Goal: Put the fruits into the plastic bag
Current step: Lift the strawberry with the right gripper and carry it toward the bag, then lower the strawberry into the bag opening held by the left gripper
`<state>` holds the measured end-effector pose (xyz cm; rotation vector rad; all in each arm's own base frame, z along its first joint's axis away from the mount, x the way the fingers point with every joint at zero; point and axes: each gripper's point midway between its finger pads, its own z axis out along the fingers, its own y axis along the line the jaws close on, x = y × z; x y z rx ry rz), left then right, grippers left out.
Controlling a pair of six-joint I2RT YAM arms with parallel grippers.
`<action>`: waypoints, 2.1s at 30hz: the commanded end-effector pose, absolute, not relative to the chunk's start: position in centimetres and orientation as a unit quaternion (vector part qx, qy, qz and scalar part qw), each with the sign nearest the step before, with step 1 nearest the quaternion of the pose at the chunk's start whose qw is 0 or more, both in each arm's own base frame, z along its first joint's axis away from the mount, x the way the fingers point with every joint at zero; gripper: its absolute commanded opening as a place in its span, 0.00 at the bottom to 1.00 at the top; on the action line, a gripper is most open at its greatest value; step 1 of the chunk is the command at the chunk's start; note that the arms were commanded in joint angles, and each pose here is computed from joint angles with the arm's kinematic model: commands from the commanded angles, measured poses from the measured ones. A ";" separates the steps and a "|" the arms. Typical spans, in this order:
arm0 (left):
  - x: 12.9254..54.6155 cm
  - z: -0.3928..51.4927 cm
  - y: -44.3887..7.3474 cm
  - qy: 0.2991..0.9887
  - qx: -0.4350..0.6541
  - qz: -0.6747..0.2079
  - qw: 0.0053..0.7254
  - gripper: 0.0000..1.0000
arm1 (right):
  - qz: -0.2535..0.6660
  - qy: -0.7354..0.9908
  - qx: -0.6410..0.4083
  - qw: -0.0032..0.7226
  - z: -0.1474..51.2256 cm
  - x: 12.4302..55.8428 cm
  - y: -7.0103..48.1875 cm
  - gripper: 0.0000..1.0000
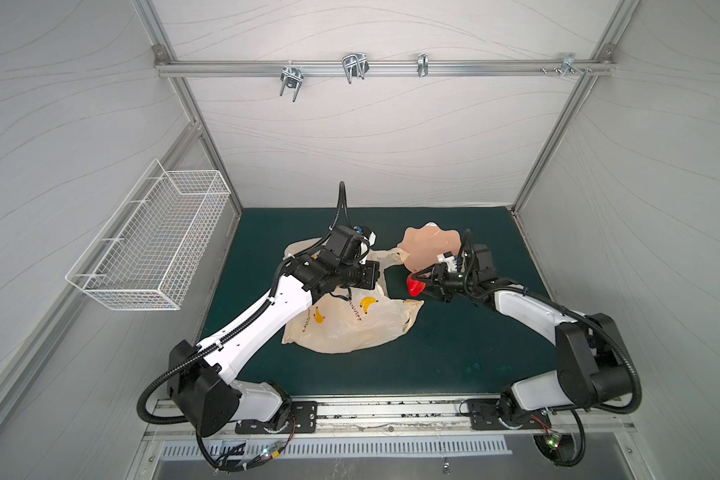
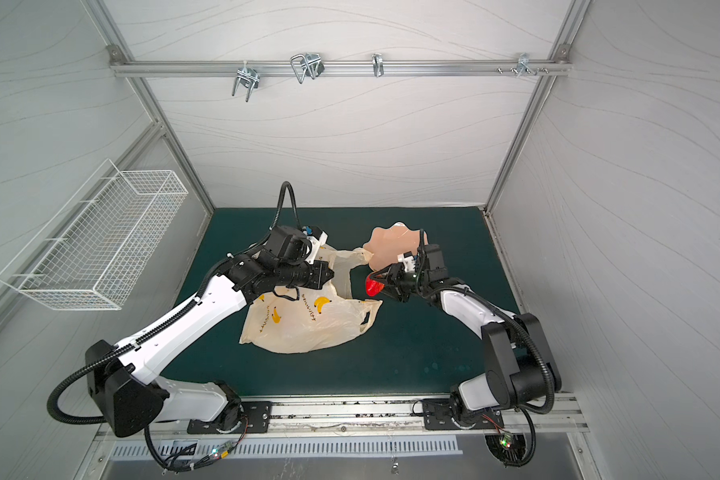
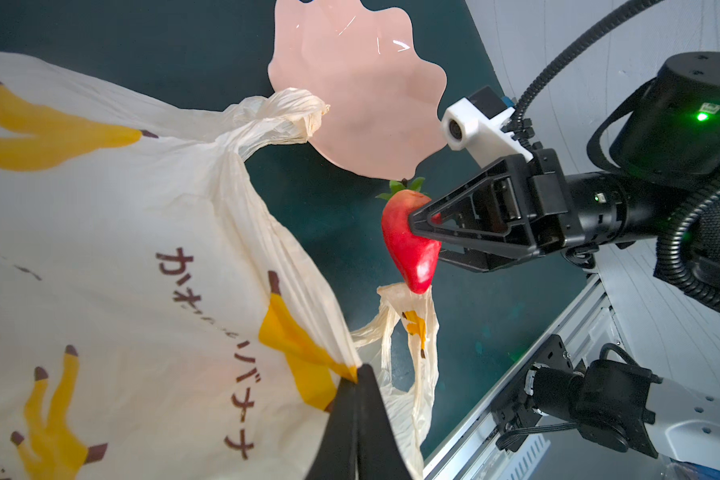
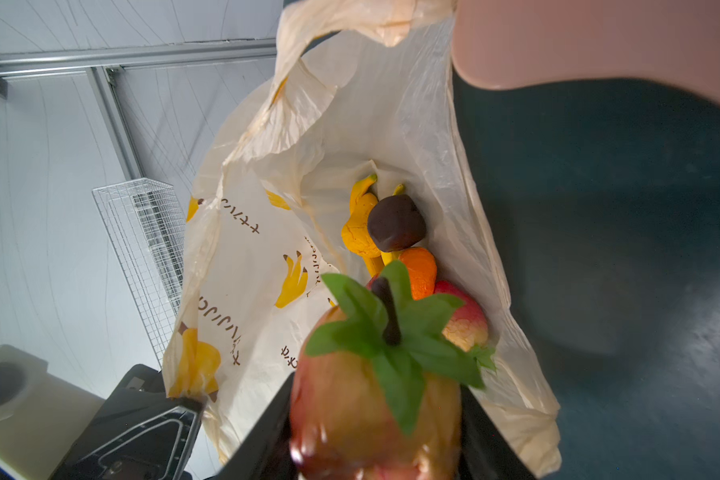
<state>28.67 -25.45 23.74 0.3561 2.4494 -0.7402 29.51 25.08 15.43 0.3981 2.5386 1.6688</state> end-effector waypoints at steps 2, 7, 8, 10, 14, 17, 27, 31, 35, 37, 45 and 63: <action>28.8 25.2 -25.5 0.902 0.134 -0.282 0.297 0.00 | 0.553 0.824 0.113 0.044 16.3 30.0 27.1 0.34; 28.7 25.2 -25.5 0.902 0.133 -0.281 0.298 0.00 | 0.552 0.828 0.096 0.032 16.1 29.5 28.9 0.34; 28.7 25.2 -25.5 0.903 0.133 -0.281 0.298 0.00 | 0.551 0.828 0.094 0.028 15.9 29.4 29.3 0.34; 28.7 25.2 -25.4 0.902 0.133 -0.281 0.298 0.00 | 0.550 0.830 0.088 0.021 15.6 29.1 30.1 0.34; 28.7 25.2 -25.5 0.902 0.133 -0.281 0.298 0.00 | 0.555 0.828 0.078 0.007 15.3 28.8 31.7 0.34; 28.7 25.3 -25.6 0.902 0.134 -0.281 0.298 0.00 | 0.560 0.826 0.066 -0.008 15.2 28.4 33.2 0.34; 28.8 25.6 -25.6 0.901 0.135 -0.281 0.302 0.00 | 0.573 0.815 0.030 -0.080 13.9 26.3 39.6 0.34; 28.7 25.6 -25.6 0.901 0.133 -0.282 0.303 0.00 | 0.574 0.811 0.022 -0.109 13.2 25.4 41.8 0.34; 28.5 25.7 -25.4 0.900 0.129 -0.282 0.305 0.00 | 0.574 0.808 0.014 -0.133 12.8 24.8 43.7 0.34; 28.4 25.8 -25.4 0.900 0.129 -0.282 0.307 0.00 | 0.573 0.806 0.010 -0.146 12.6 24.5 44.6 0.34; 28.1 25.3 -25.1 0.903 0.127 -0.277 0.303 0.00 | 0.555 0.808 0.003 -0.197 11.2 23.5 47.1 0.36; 27.8 24.8 -24.4 0.907 0.115 -0.269 0.303 0.00 | 0.549 0.803 -0.027 -0.230 11.5 21.9 47.2 0.99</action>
